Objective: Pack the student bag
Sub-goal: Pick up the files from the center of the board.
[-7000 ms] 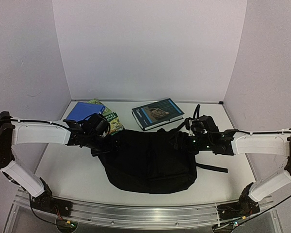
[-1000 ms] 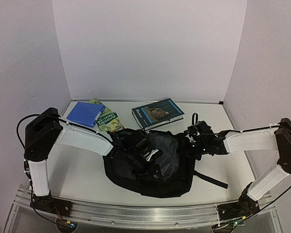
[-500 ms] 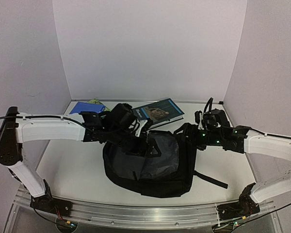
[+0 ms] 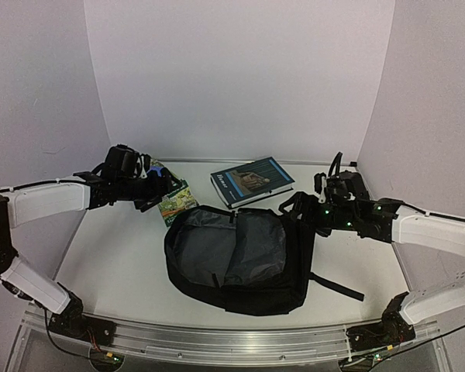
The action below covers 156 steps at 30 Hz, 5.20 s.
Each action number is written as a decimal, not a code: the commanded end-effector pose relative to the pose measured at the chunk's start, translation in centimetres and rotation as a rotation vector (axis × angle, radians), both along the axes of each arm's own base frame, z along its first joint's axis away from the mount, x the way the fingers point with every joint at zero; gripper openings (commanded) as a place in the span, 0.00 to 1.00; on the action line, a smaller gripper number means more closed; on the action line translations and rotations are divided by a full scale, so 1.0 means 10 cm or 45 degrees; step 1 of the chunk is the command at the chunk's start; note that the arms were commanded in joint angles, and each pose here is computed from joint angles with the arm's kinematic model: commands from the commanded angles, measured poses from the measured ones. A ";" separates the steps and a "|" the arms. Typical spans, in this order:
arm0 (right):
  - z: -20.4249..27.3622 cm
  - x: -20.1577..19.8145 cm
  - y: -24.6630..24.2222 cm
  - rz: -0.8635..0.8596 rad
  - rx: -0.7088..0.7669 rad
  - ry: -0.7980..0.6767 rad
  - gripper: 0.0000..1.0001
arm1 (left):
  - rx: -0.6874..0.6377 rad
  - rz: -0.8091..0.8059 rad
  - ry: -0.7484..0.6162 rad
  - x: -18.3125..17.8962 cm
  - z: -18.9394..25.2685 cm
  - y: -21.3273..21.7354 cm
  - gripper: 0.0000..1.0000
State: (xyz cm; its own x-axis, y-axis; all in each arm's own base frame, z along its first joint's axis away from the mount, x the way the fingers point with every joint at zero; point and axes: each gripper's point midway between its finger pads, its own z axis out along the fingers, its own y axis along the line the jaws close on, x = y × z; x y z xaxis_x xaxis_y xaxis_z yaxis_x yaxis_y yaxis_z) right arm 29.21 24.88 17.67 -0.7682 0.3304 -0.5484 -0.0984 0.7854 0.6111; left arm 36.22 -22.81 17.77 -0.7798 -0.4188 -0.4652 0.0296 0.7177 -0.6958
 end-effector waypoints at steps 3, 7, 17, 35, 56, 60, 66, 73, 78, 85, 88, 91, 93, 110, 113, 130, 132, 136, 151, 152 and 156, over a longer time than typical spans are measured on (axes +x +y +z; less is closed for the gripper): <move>0.35 0.10 0.00 -0.025 0.048 -0.106 0.93 | -0.294 0.296 -0.126 0.61 -0.07 0.54 0.90; 0.37 0.08 -0.02 -0.037 0.065 -0.106 0.94 | -0.371 0.436 -0.122 0.80 -0.37 0.80 0.89; 0.51 0.07 -0.06 -0.061 0.097 -0.136 0.94 | -0.470 0.648 -0.105 1.07 -0.93 1.13 0.89; 0.59 0.14 -0.01 -0.072 0.108 -0.143 0.94 | -0.488 0.640 -0.066 1.35 -1.35 1.18 0.72; 0.62 0.16 -0.01 -0.076 0.099 -0.150 0.94 | -0.309 0.387 -0.367 1.22 -0.38 1.09 0.14; 0.66 0.17 0.01 -0.044 0.069 -0.177 0.94 | -0.287 0.218 -0.390 1.01 -0.07 0.93 0.12; 0.86 0.14 0.18 0.112 0.052 -0.254 0.95 | -0.231 -0.089 -0.391 0.51 0.41 0.69 0.10; 1.20 0.09 0.50 0.395 0.026 -0.379 0.98 | -0.142 -0.523 -0.364 -0.31 0.79 0.08 0.10; 1.34 0.01 0.78 0.628 0.041 -0.385 0.98 | -0.241 -0.818 -0.391 -0.99 1.07 -0.34 0.10; 1.47 0.08 0.89 0.661 0.049 -0.363 0.98 | -0.334 -1.004 -0.411 -1.59 1.26 -0.50 0.10; 1.39 0.03 0.98 0.696 0.126 -0.295 0.98 | -0.404 -0.956 -0.474 -1.63 1.35 -0.49 0.07; 1.22 0.02 1.02 0.685 0.180 -0.225 0.98 | -0.484 -0.901 -0.536 -1.63 1.41 -0.49 0.02; 1.14 0.01 1.04 0.669 0.219 -0.194 0.98 | -0.506 -0.866 -0.542 -1.59 1.41 -0.50 0.00; 0.88 0.10 0.77 0.451 0.270 -0.212 0.98 | -0.463 -0.730 -0.353 -1.35 1.18 -0.54 0.00; 0.93 0.15 0.63 0.466 0.285 -0.231 0.98 | -0.471 -0.758 -0.336 -1.44 1.19 -0.52 0.00; 1.08 -0.24 0.71 0.909 0.295 -0.326 0.98 | -0.647 -1.049 -0.323 -1.97 1.55 -0.51 0.00; 1.03 -0.21 0.72 0.907 0.279 -0.314 0.98 | -0.649 -1.069 -0.327 -2.00 1.58 -0.51 0.00; 0.92 -0.15 0.73 0.891 0.247 -0.286 0.98 | -0.654 -1.096 -0.340 -2.04 1.64 -0.50 0.00; 1.05 -0.46 0.84 1.163 0.391 -0.273 0.71 | -0.647 -1.180 -0.330 -2.07 1.70 -0.55 0.00; 1.10 -0.49 0.84 1.175 0.402 -0.284 0.62 | -0.644 -1.176 -0.322 -2.05 1.68 -0.56 0.00; 1.22 -0.57 0.82 1.211 0.437 -0.309 0.34 | -0.633 -1.149 -0.301 -1.96 1.62 -0.60 0.02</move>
